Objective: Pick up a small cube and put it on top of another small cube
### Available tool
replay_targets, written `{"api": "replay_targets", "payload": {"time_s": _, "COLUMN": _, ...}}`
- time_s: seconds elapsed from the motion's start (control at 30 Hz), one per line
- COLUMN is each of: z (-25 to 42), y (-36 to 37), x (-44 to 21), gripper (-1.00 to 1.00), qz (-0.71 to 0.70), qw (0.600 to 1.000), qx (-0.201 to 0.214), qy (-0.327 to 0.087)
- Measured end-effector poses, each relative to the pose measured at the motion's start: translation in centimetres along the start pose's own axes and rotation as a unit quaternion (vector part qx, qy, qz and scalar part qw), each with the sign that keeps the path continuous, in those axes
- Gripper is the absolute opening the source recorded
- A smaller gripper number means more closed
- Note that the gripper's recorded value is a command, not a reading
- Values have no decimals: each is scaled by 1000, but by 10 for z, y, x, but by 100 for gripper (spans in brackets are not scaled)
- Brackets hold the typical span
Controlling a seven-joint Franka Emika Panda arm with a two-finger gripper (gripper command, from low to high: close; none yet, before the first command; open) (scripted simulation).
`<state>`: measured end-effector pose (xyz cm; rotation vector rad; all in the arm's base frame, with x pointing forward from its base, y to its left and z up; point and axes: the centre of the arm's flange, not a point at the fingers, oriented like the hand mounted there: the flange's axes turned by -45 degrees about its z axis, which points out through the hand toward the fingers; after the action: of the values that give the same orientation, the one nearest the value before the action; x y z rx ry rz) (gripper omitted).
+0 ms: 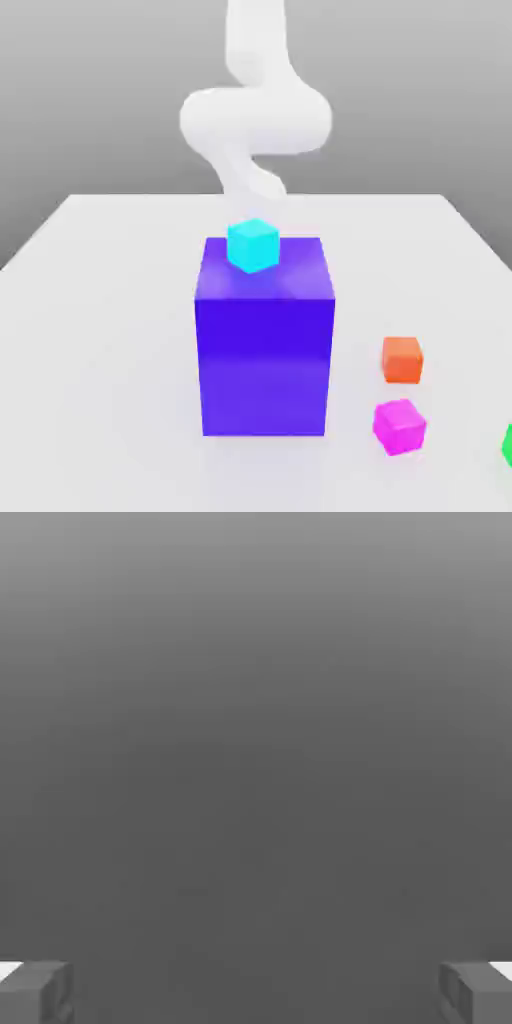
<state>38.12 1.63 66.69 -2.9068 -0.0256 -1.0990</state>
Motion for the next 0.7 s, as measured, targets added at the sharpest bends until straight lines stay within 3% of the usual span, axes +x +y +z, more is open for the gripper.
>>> {"api": "replay_targets", "payload": {"time_s": 0.33, "z": 203, "y": -79, "x": -77, "gripper": 0, "qz": -43, "qw": 985, "qx": 47, "qy": -157}}
{"api": "replay_targets", "payload": {"time_s": 0.7, "z": 343, "y": -156, "x": -259, "gripper": 0, "qz": -115, "qw": 941, "qx": 47, "qy": -316}}
